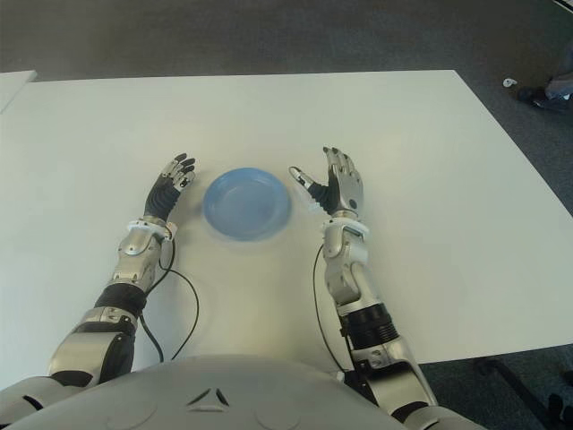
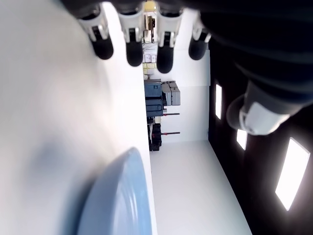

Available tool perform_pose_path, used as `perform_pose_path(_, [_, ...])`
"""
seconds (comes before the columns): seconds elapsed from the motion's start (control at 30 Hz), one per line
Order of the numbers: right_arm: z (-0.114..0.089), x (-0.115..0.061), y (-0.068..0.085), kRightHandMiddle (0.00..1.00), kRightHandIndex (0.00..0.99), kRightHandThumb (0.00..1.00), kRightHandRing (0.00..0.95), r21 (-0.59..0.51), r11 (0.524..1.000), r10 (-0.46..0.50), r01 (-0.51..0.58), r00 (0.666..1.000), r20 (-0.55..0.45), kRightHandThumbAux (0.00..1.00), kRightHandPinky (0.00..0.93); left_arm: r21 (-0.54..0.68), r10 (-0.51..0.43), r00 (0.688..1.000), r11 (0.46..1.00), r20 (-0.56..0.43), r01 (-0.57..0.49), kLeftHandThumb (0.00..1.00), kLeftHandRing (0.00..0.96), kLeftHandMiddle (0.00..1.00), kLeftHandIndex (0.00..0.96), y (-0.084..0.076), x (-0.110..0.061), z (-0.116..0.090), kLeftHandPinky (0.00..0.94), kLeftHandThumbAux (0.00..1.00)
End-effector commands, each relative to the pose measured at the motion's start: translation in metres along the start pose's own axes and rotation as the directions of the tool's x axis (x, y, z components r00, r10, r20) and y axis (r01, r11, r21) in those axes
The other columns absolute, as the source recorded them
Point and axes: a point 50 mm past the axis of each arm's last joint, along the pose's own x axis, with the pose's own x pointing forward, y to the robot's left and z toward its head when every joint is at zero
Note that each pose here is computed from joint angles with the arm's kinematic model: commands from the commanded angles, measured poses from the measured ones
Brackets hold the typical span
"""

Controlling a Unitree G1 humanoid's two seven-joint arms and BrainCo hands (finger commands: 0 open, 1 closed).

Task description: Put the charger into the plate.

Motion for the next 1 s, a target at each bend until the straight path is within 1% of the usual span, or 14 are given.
perform_pose_path(0.03, [0.004, -0.005, 0.006, 0.000, 0.000, 0.297, 0.000, 0.005, 1.000, -0.004, 0.004, 0.999, -0.052, 0.107, 0.000, -0.002, -0.045, 0.995, 0.999, -0.091, 0.045, 0.000, 0.098, 0.127, 0.088, -0.009, -0.009, -0.017, 0.081, 0.516])
perform_pose_path(0.27, [0.011, -0.012, 0.012, 0.000, 0.000, 0.289, 0.000, 0.006, 1.000, -0.001, 0.001, 0.996, -0.089, 0.100, 0.000, -0.005, -0.045, 0.995, 0.999, -0.087, 0.045, 0.000, 0.106, 0.138, 0.086, -0.010, -0.009, -0.017, 0.092, 0.517])
perform_pose_path(0.37, [0.016, -0.019, 0.016, 0.000, 0.000, 0.289, 0.000, 0.015, 1.000, 0.015, -0.013, 0.994, -0.106, 0.100, 0.000, -0.008, -0.047, 0.995, 0.999, -0.084, 0.046, 0.000, 0.105, 0.137, 0.085, -0.010, -0.010, -0.017, 0.087, 0.519])
perform_pose_path(0.5, [0.018, -0.023, 0.018, 0.000, 0.000, 0.292, 0.000, 0.025, 0.999, 0.028, -0.025, 0.993, -0.116, 0.103, 0.000, -0.009, -0.047, 0.996, 0.999, -0.082, 0.047, 0.000, 0.107, 0.138, 0.086, -0.011, -0.010, -0.016, 0.091, 0.519])
perform_pose_path(1.0, [0.020, -0.026, 0.024, 0.000, 0.000, 0.288, 0.000, 0.012, 1.000, 0.008, -0.007, 0.987, -0.161, 0.100, 0.000, -0.010, -0.058, 0.995, 0.998, -0.078, 0.057, 0.000, 0.107, 0.139, 0.093, -0.012, -0.010, -0.015, 0.089, 0.527])
